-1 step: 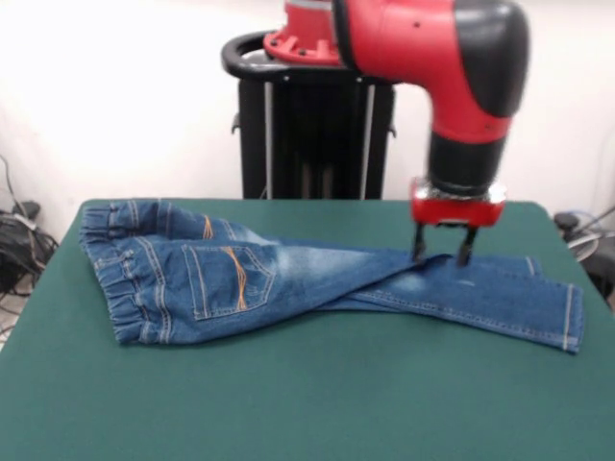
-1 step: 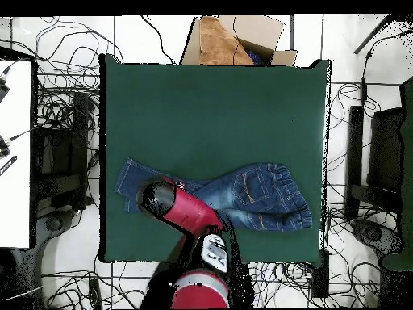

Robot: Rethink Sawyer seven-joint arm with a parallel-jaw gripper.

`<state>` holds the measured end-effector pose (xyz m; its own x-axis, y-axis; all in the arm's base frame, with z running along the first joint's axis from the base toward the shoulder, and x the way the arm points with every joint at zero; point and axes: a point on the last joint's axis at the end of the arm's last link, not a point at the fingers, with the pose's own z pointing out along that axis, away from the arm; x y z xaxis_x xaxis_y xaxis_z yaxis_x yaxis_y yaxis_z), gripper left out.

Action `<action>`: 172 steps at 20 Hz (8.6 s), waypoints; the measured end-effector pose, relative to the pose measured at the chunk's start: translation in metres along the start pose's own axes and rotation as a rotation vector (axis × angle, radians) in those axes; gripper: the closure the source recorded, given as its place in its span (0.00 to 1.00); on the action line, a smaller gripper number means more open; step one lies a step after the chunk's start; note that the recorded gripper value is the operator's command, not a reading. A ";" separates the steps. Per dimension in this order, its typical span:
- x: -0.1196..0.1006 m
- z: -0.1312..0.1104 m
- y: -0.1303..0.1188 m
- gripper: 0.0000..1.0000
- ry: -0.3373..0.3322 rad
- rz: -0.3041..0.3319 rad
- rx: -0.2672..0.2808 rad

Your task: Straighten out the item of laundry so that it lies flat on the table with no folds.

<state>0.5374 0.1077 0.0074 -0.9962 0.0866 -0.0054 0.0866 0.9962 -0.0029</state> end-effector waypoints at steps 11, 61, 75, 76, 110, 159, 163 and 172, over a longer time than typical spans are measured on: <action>0.002 0.052 -0.069 0.00 -0.070 0.058 0.090; -0.027 0.002 0.078 0.00 0.002 0.059 -0.041; -0.038 0.011 0.101 0.00 -0.014 0.106 -0.110; -0.039 0.012 0.104 0.00 -0.020 0.108 -0.116; -0.034 0.060 0.139 0.00 -0.052 0.132 -0.180; -0.094 0.027 0.054 0.00 -0.220 0.243 -0.172; -0.085 0.045 0.058 0.00 -0.201 0.261 -0.203; -0.048 0.058 0.103 0.00 -0.124 0.214 -0.254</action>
<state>0.5942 0.2061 -0.0507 -0.9460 0.3082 -0.1007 0.2740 0.9260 0.2597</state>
